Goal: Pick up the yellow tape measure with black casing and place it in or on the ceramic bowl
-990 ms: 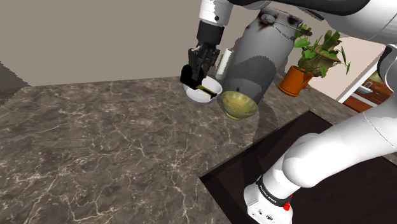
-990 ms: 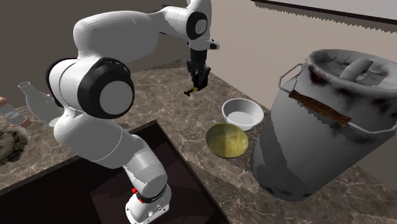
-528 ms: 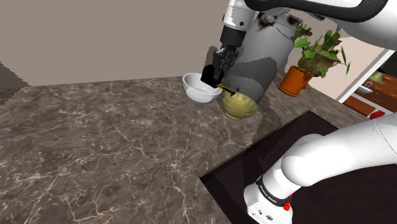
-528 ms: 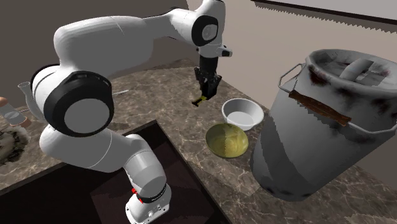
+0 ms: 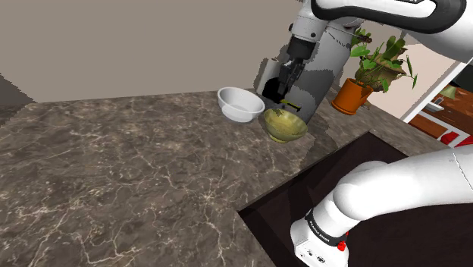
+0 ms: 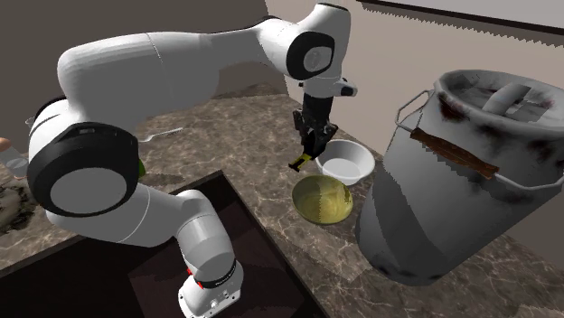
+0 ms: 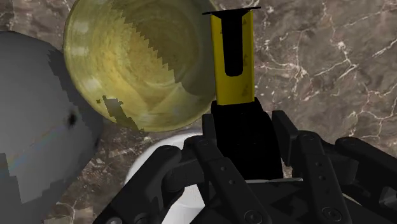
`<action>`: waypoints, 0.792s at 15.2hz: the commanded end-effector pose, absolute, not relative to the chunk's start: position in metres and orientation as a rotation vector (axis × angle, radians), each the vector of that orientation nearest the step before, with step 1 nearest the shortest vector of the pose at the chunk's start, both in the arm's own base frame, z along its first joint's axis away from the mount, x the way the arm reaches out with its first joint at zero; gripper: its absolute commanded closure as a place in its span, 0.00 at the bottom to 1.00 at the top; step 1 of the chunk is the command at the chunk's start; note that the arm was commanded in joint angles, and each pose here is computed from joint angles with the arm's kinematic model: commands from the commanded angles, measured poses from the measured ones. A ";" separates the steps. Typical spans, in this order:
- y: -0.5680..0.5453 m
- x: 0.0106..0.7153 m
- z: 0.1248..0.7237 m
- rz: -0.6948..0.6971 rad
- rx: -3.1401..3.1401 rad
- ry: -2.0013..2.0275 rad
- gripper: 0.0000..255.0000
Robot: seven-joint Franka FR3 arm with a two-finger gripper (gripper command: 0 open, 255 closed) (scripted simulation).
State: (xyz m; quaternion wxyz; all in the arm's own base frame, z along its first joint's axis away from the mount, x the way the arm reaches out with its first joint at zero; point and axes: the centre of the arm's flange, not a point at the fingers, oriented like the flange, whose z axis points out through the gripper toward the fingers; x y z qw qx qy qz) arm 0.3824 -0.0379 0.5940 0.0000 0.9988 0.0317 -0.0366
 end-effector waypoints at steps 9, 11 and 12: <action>-0.118 0.360 0.576 -0.115 3.138 0.102 1.00; -0.118 0.360 0.566 -0.115 3.138 0.102 1.00; -0.118 0.360 0.560 -0.115 3.138 0.102 1.00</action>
